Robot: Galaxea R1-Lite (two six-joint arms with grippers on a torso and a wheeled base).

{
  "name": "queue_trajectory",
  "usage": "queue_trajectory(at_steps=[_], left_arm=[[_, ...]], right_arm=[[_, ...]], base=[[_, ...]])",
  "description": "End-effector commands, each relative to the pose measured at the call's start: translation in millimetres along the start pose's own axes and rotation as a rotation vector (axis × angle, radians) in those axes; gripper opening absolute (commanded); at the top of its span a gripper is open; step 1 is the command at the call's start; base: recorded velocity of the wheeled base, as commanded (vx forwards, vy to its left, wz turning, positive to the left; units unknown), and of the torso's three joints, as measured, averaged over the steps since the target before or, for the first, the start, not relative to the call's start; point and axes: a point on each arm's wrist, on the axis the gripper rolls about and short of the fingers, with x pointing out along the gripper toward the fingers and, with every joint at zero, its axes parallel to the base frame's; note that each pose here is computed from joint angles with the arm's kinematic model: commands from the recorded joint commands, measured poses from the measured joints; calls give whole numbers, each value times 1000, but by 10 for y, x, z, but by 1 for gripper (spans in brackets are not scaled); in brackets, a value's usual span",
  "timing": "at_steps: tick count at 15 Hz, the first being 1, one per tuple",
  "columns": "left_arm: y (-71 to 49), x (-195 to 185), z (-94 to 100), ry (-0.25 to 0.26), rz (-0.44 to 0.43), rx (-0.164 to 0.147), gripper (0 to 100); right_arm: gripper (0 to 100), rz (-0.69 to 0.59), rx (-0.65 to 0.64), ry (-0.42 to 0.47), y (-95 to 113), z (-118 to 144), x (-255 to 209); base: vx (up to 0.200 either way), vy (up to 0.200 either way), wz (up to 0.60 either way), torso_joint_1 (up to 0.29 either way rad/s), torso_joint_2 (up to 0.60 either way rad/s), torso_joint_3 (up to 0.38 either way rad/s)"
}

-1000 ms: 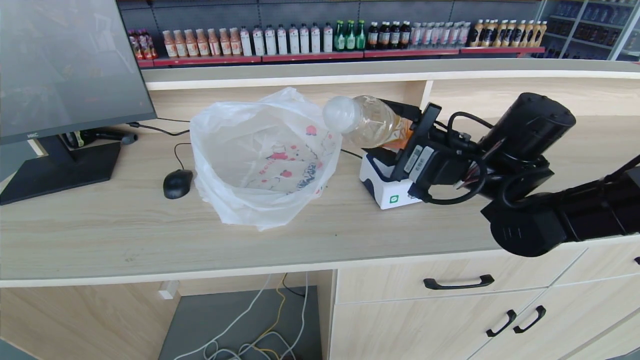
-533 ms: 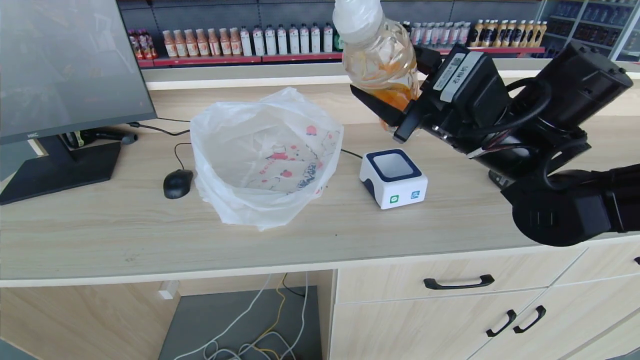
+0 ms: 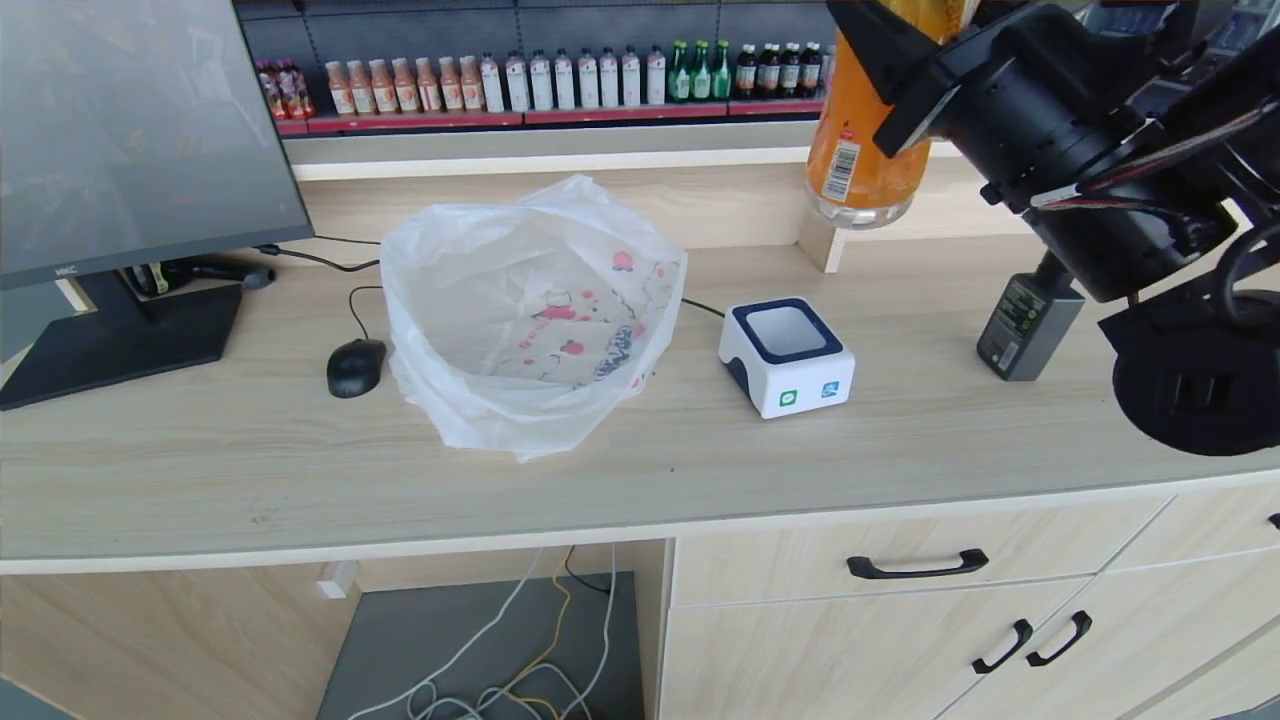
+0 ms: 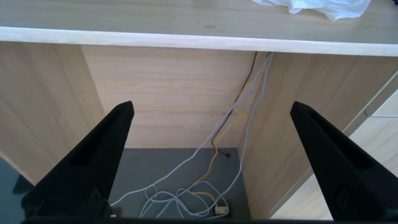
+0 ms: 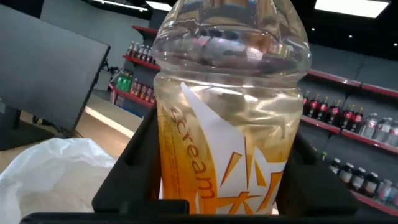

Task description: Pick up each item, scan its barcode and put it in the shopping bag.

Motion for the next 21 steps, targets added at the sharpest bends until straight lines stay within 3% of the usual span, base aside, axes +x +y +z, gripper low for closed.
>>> queue_trajectory(at_steps=[1,7,9,11,14,21], left_arm=[[0,0,0,0,0,0,100],[0,0,0,0,0,-2,100],[0,0,0,0,0,-2,100],[0,0,0,0,0,-3,100],[0,1,0,1,0,-5,100],[0,1,0,1,0,-5,100]], right_arm=[[0,-125,94,50,47,-72,-108],[0,-281,317,196,241,-423,-468],[0,-286,323,185,262,-462,-488],[0,-236,338,197,475,-468,-548],[0,-216,326,191,545,-475,-531],[0,-214,330,193,551,-491,-532]], base=[[0,0,0,0,0,0],[0,0,0,0,0,0],[0,0,0,0,0,0],[0,0,0,0,0,0],[0,0,0,0,0,0],[0,200,0,2,5,3]])
